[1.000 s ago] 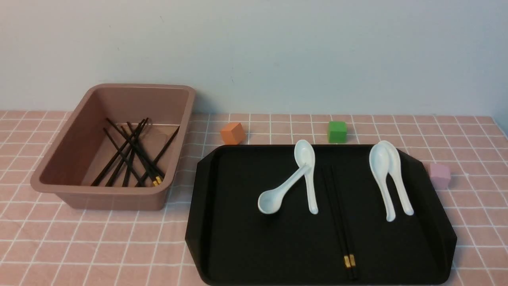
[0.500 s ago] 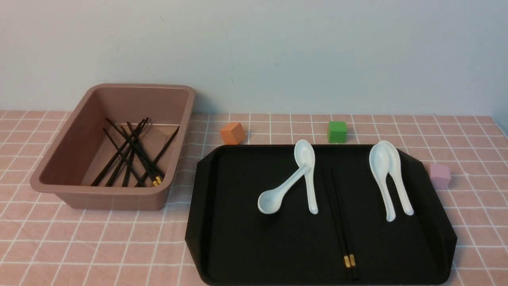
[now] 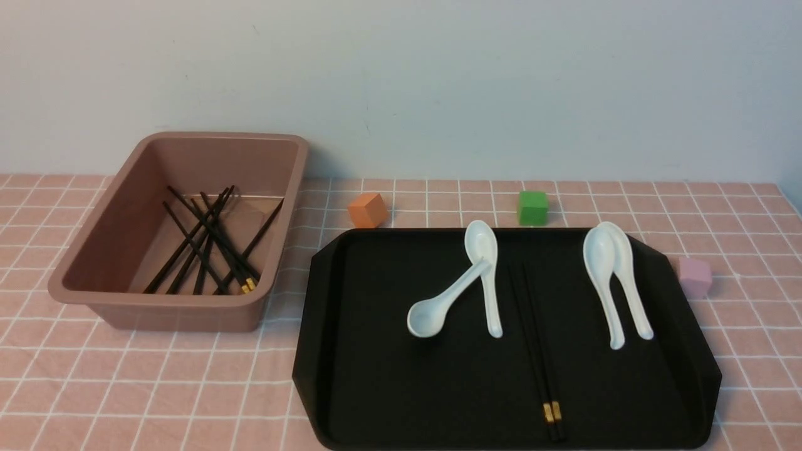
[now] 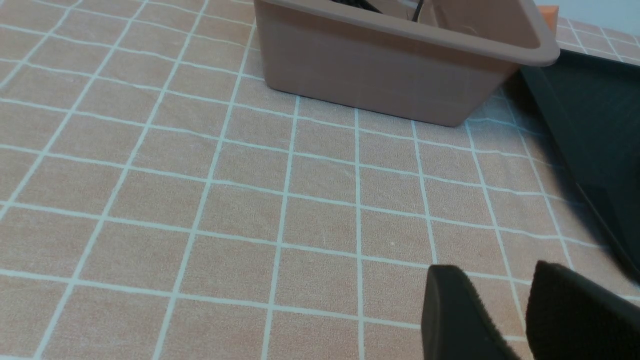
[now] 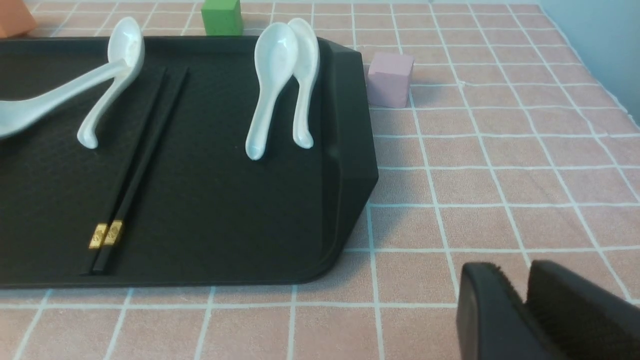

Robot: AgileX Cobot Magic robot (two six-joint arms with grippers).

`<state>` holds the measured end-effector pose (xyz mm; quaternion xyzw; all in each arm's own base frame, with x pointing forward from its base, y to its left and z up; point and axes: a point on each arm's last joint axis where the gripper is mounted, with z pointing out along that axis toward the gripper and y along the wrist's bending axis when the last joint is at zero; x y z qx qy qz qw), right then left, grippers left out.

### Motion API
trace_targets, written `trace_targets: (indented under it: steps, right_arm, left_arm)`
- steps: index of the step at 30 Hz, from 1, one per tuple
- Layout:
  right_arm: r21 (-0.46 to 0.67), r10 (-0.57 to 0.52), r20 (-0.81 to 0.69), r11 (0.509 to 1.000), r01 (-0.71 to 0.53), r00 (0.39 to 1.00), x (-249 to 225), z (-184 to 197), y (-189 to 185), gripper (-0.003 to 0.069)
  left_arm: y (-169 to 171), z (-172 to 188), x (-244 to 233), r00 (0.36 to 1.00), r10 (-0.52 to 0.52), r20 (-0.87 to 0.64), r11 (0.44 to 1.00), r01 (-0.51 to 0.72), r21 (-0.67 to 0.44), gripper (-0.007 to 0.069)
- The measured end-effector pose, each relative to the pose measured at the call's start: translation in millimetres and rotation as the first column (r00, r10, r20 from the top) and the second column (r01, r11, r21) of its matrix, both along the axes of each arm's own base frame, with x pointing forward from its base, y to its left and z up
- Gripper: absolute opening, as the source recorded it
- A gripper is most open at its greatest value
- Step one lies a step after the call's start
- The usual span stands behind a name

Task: On pink tablecloth take chopsticks from black tray and put them in box.
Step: 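Move the gripper over the chopsticks on the black tray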

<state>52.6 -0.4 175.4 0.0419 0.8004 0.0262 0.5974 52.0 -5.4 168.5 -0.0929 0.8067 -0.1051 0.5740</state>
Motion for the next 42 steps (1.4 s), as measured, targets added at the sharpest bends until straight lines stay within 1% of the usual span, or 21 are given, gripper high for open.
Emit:
trace_targets:
  steps: [1,2,3,4,5,6,9,12,13,16,18,21,22,24,27,28,31,32,36,38,42]
  right_arm:
    - [0.0,0.0,0.003,1.0,0.0,1.0,0.1,0.2,0.0,0.0147]
    - [0.125,-0.01,0.03,0.992,0.006,0.999,1.1,0.9,2.4,0.0148]
    - [0.142,-0.012,0.039,0.99,0.006,0.999,1.3,1.3,2.6,0.0148]
    - [0.234,-0.023,0.057,0.972,0.009,0.998,1.8,3.0,4.0,0.0148]
    - [0.378,-0.05,0.106,0.926,0.007,0.993,2.9,8.5,5.4,0.0148]
    - [0.44,-0.067,0.131,0.898,0.002,0.989,3.3,11.5,5.5,0.0148]
    - [0.586,-0.124,0.205,0.81,-0.02,0.971,4.1,20.5,4.2,0.0149]
    - [0.632,-0.152,0.236,0.774,-0.033,0.96,4.2,24.3,2.8,0.015]
    - [0.666,-0.146,0.233,0.744,-0.049,0.961,3.5,28.4,4.1,0.015]
    - [0.651,-0.067,0.215,0.753,-0.091,0.974,0.9,46.3,9.9,0.0152]
    - [0.58,0.051,0.16,0.803,-0.136,0.986,1.3,75.1,17.3,0.0148]
    - [0.415,0.237,-0.045,0.888,-0.198,0.971,16.3,115.5,29.2,0.0101]
    - [0.405,0.246,-0.062,0.892,-0.201,0.967,17.8,117.5,30.0,0.0101]
    - [0.306,0.325,-0.286,0.922,-0.235,0.902,40.9,133.6,36.5,0.0048]
    - [0.221,0.315,-0.531,0.948,-0.231,0.786,81.4,136.2,38.4,0.0001]
    - [0.216,0.312,-0.543,0.949,-0.23,0.779,84.1,135.9,38.4,0.0001]
    - [0.176,0.273,-0.704,0.962,-0.211,0.655,136.0,123.8,45.6,0.0001]
    - [0.177,0.271,-0.715,0.962,-0.208,0.645,138.4,121.0,46.0,0.0001]
    - [0.161,0.296,-0.819,0.941,-0.299,0.491,190.1,92.6,95.9,0.0002]
    - [0.131,0.273,-0.851,0.938,-0.321,0.449,209.1,78.2,122.6,0.0009]
    - [0.057,0.196,-0.883,0.947,-0.317,0.427,238.6,53.0,159.3,0.0043]
  left_arm:
    - [0.0,0.0,0.0,1.0,0.0,0.0,1.0,0.0,0.0,0.0239]
    - [0.0,0.0,0.0,1.0,0.0,0.0,1.0,0.0,0.0,0.0239]
    - [0.0,0.0,0.0,1.0,0.0,0.0,1.0,0.0,0.0,0.0239]
    - [0.0,0.0,0.0,1.0,0.0,0.0,1.0,0.0,0.0,0.0239]
    - [0.0,0.0,0.0,1.0,0.0,0.0,1.0,0.0,0.0,0.0239]
    - [0.0,0.0,0.0,1.0,0.0,0.0,1.0,0.0,0.0,0.0239]
    - [0.0,0.0,0.0,1.0,0.0,0.0,1.0,0.0,0.0,0.0239]
    - [0.0,0.0,0.0,1.0,0.0,0.0,1.0,0.0,0.0,0.0239]
    - [0.0,0.0,0.0,1.0,0.0,0.0,1.0,0.0,0.0,0.0239]
    - [0.0,0.0,0.0,1.0,0.0,0.0,1.0,0.0,0.0,0.0239]
    - [0.0,0.0,0.0,1.0,0.0,0.0,1.0,0.0,0.0,0.0239]
    - [0.0,0.0,0.0,1.0,0.0,0.0,1.0,0.0,0.0,0.0239]
    - [0.0,0.0,0.0,1.0,0.0,0.0,1.0,0.0,0.0,0.0239]
    - [0.0,0.0,0.0,1.0,0.0,0.0,1.0,0.0,0.0,0.0239]
    - [0.0,0.0,0.0,1.0,0.0,0.0,1.0,0.0,0.0,0.0239]
    - [0.0,0.0,0.0,1.0,0.0,0.0,1.0,0.0,0.0,0.0239]
    - [0.0,0.0,0.0,1.0,0.0,0.0,1.0,0.0,0.0,0.0239]
    - [0.0,0.0,0.0,1.0,0.0,0.0,1.0,0.0,0.0,0.0239]
    - [0.0,0.0,0.0,1.0,0.0,0.0,1.0,0.0,0.0,0.0239]
    - [0.0,0.0,0.0,1.0,0.0,0.0,1.0,0.0,0.0,0.0239]
    - [0.0,0.0,0.0,1.0,0.0,0.0,1.0,0.0,0.0,0.0239]
